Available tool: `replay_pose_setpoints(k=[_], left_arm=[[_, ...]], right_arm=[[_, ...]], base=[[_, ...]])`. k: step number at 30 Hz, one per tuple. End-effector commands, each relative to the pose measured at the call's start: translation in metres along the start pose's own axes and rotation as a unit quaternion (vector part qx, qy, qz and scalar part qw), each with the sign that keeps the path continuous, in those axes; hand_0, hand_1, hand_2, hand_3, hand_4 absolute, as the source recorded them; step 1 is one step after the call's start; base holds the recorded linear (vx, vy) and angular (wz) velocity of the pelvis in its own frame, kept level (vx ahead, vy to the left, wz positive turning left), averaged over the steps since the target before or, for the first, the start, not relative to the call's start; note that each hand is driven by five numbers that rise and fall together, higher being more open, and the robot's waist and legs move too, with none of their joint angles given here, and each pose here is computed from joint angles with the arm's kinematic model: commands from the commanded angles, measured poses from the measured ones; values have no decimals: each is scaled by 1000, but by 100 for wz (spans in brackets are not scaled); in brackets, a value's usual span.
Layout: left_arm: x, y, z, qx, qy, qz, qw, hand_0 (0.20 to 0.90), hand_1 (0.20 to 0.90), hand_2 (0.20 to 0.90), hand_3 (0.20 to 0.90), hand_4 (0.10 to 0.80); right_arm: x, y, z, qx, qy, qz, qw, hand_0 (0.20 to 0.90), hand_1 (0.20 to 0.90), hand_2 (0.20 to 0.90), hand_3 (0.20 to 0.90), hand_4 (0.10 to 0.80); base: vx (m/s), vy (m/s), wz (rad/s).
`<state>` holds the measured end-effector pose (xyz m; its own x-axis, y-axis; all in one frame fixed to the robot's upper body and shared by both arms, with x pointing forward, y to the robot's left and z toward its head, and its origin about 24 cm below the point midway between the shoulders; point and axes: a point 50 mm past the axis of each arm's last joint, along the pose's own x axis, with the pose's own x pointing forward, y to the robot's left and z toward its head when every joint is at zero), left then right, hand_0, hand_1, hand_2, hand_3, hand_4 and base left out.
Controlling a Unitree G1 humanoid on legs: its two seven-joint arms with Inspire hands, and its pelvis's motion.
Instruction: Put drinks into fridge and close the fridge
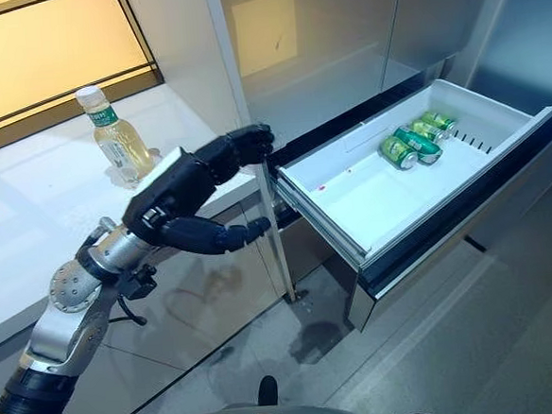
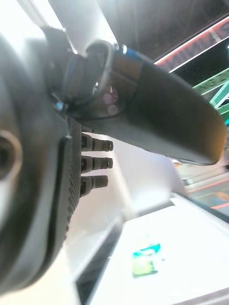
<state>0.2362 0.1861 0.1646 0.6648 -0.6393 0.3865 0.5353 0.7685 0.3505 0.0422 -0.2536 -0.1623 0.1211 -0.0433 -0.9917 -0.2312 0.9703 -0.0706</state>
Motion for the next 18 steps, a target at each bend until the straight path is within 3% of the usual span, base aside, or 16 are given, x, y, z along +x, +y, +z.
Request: replay_pose_setpoints(k=[1, 9, 18], left_arm=[[0, 26, 48, 68, -138, 75, 985, 900, 900, 900, 900, 800], [-21, 42, 48, 111, -129, 182, 968, 900, 900, 900, 900, 800], [-49, 55, 25, 142, -40, 295, 944, 900, 900, 900, 900, 800]], right_arm=[[4, 21, 25, 26, -55, 46, 997, 900, 900, 900, 900, 800], [4, 22, 21, 32, -54, 44, 997, 900, 900, 900, 900, 800], [4, 19, 23, 44, -53, 42, 997, 900, 900, 900, 900, 800]], base=[[0, 0, 0], [3, 1, 4], [5, 0, 8]])
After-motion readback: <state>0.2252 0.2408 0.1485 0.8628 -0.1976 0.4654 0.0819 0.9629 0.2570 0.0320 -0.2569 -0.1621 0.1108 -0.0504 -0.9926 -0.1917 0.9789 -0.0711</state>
